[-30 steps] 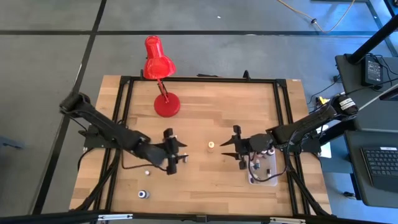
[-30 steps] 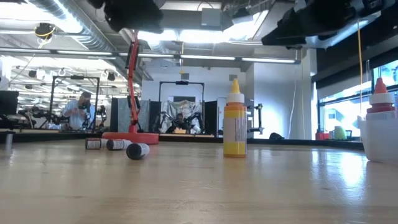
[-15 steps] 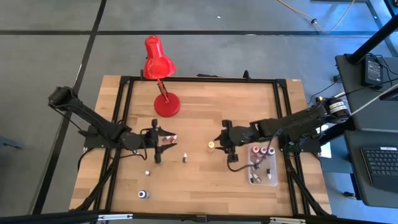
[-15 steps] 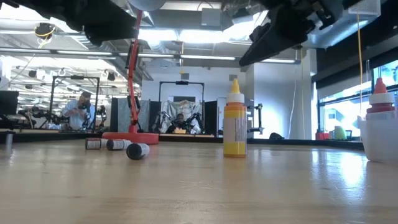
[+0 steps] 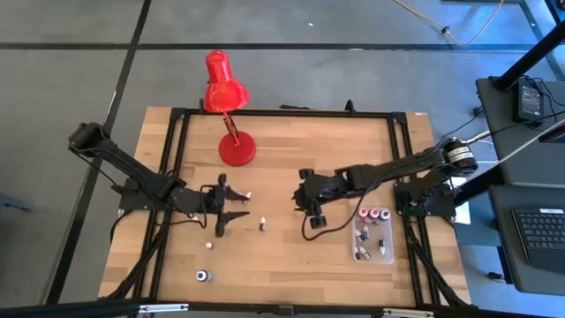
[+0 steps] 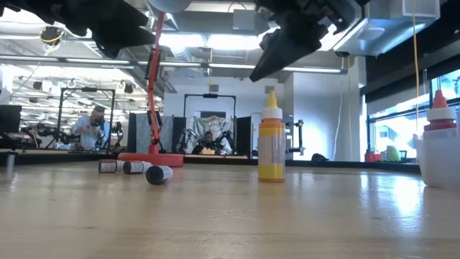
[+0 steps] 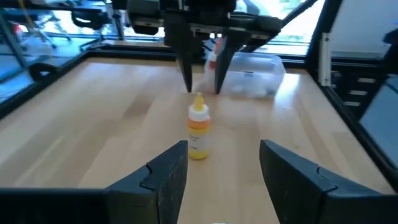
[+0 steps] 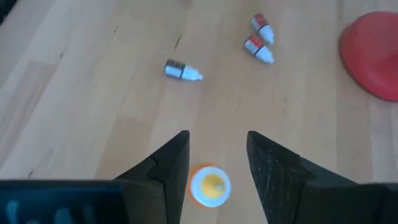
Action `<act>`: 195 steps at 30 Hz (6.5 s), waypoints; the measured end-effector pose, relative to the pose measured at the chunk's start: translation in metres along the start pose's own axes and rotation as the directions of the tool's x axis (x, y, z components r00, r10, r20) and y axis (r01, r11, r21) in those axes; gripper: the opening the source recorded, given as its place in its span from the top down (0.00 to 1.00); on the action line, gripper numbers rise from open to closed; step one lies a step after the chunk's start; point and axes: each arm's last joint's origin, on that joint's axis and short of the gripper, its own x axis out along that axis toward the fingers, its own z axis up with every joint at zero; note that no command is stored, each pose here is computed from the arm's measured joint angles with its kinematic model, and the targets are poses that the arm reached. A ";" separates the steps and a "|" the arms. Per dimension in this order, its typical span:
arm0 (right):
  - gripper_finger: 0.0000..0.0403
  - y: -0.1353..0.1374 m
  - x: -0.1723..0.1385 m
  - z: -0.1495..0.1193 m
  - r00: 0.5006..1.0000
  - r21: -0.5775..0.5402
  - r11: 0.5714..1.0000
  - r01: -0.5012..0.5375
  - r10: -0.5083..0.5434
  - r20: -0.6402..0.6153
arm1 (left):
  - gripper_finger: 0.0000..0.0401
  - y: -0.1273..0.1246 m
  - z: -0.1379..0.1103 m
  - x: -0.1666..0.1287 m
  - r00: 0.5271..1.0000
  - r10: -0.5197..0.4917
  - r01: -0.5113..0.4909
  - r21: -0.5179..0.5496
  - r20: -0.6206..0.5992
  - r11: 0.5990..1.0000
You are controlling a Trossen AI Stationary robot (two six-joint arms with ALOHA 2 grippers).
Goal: Pick & Place food coloring
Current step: Put the big yellow bottle into the transparent container
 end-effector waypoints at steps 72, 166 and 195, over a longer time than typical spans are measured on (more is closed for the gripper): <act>0.70 0.025 -0.028 -0.010 0.991 0.246 0.969 0.022 0.012 -0.136 | 0.52 -0.002 -0.001 0.000 0.998 -0.061 0.062 0.068 -0.020 0.996; 0.66 0.207 -0.102 -0.140 0.612 0.223 0.644 0.731 -0.476 -0.632 | 0.51 -0.001 0.000 0.000 1.000 0.001 -0.001 0.077 -0.005 0.997; 0.64 0.207 -0.103 -0.141 0.602 0.218 0.640 0.736 -0.472 -0.645 | 0.52 -0.001 0.000 0.000 1.000 0.001 -0.001 0.076 -0.005 0.997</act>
